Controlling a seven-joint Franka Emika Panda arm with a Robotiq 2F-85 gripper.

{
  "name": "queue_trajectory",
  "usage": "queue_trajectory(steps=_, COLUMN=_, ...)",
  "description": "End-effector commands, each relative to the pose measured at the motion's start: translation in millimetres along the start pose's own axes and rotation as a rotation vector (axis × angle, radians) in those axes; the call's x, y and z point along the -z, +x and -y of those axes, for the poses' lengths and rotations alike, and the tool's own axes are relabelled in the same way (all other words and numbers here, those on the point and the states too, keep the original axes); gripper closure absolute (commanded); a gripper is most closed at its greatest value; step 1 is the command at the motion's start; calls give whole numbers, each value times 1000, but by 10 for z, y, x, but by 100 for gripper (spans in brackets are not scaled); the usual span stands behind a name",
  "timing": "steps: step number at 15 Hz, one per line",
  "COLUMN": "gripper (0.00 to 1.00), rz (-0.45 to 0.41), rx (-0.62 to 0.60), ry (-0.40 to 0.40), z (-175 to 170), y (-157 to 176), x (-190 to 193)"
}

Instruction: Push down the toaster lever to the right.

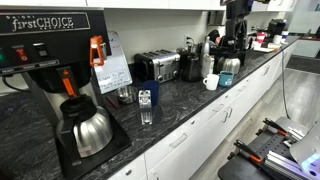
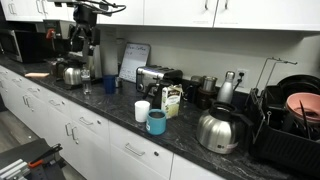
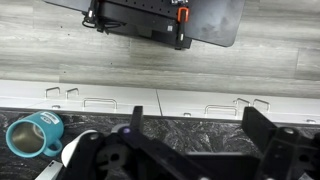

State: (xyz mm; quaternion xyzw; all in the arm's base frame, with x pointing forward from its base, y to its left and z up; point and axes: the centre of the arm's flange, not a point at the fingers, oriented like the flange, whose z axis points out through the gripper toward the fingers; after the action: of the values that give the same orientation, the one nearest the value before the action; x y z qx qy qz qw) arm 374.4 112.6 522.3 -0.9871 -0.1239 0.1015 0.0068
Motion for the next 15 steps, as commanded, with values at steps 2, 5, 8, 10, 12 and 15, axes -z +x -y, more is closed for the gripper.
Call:
queue_trajectory(steps=2, gripper=0, rz=90, rx=-80, ry=86, z=72, y=194, x=-191)
queue_trajectory(steps=5, gripper=0, rz=94, rx=-202, ry=230, z=178, y=470, x=-335)
queue_trajectory(steps=8, gripper=0, rz=100, rx=-330, ry=349, z=194, y=771, x=-409)
queue_trajectory(steps=10, gripper=0, rz=87, rx=-418, ry=425, z=158, y=927, x=-430)
queue_trajectory(steps=12, gripper=0, rz=80, rx=-395, ry=395, z=145, y=863, x=-471)
queue_trajectory(steps=15, gripper=0, rz=75, rx=-447, ry=425, z=90, y=934, x=-483)
